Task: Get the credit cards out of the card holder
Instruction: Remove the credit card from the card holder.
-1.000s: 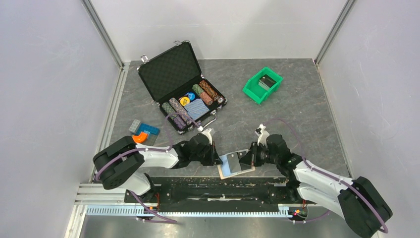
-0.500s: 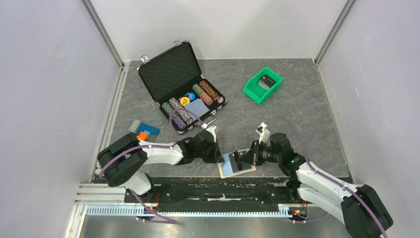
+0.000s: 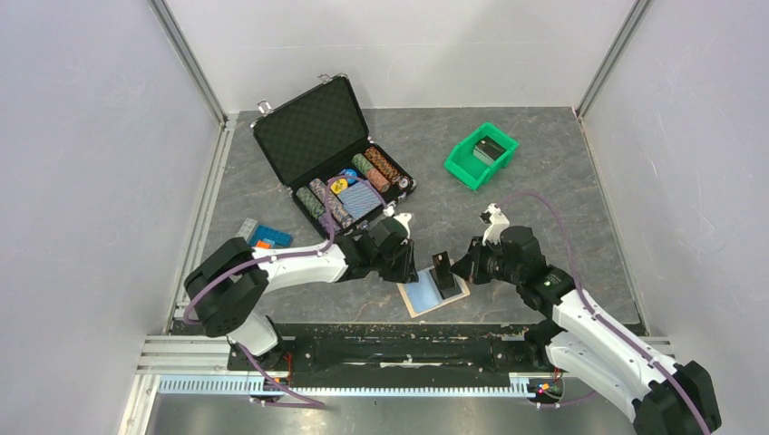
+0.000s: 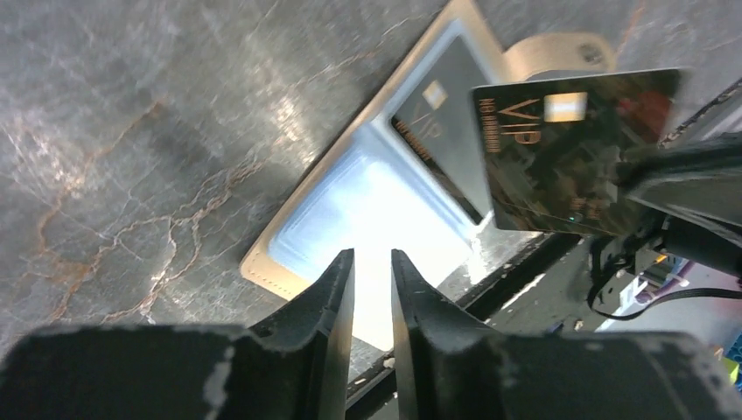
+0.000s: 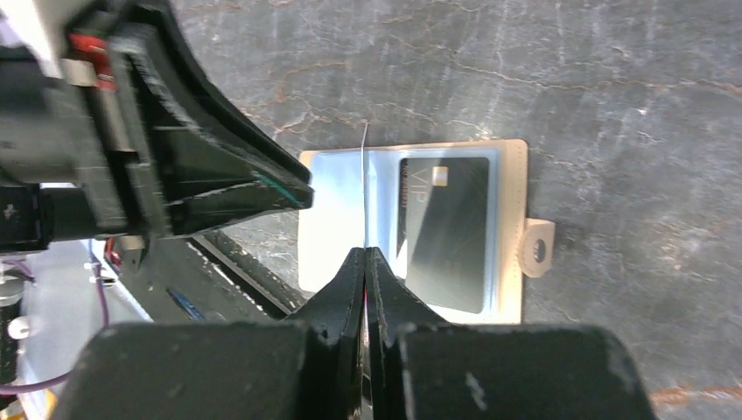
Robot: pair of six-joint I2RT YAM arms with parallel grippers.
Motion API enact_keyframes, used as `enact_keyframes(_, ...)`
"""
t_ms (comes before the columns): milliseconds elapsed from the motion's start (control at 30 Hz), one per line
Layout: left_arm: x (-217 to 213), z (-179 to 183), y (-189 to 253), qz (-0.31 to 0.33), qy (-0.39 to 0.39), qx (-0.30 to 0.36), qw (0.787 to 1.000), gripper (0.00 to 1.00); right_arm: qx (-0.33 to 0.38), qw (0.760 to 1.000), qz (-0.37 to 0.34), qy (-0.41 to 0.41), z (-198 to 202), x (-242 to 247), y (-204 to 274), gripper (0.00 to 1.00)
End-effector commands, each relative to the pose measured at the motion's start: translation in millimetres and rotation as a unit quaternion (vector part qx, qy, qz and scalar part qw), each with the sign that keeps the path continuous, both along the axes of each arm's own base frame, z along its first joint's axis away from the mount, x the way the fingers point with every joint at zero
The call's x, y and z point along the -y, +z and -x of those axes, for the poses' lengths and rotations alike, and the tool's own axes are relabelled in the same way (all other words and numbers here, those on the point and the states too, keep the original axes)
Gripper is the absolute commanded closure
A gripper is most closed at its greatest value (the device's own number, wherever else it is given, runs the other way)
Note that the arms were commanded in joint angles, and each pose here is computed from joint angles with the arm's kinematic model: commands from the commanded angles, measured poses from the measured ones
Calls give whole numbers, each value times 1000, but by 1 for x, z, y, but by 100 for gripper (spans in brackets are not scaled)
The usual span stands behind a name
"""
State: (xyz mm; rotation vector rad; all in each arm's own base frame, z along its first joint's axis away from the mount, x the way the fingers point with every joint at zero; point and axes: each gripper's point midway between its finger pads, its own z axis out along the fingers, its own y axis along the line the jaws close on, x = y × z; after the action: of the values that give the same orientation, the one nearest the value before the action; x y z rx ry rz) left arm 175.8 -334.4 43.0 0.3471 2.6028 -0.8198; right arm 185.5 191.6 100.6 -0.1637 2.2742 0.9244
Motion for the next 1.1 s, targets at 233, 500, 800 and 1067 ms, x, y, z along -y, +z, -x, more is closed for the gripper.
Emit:
enact_keyframes(233, 4, -16, 125, 71, -69, 125, 987, 41, 71, 995, -12, 74, -2, -12, 65, 100)
enact_keyframes(500, -14, -11, 171, 153, -140, 136, 969, 26, 89, 980, -75, 162, 21, -33, 89, 100)
enact_keyframes(800, 3, 4, 179, 244, -228, 67, 940, 26, 81, 964, -140, 212, 32, -51, 103, 100)
enact_keyframes(1067, 7, 15, 168, 265, -240, 17, 934, 60, 77, 966, -134, 205, 27, -52, 95, 100)
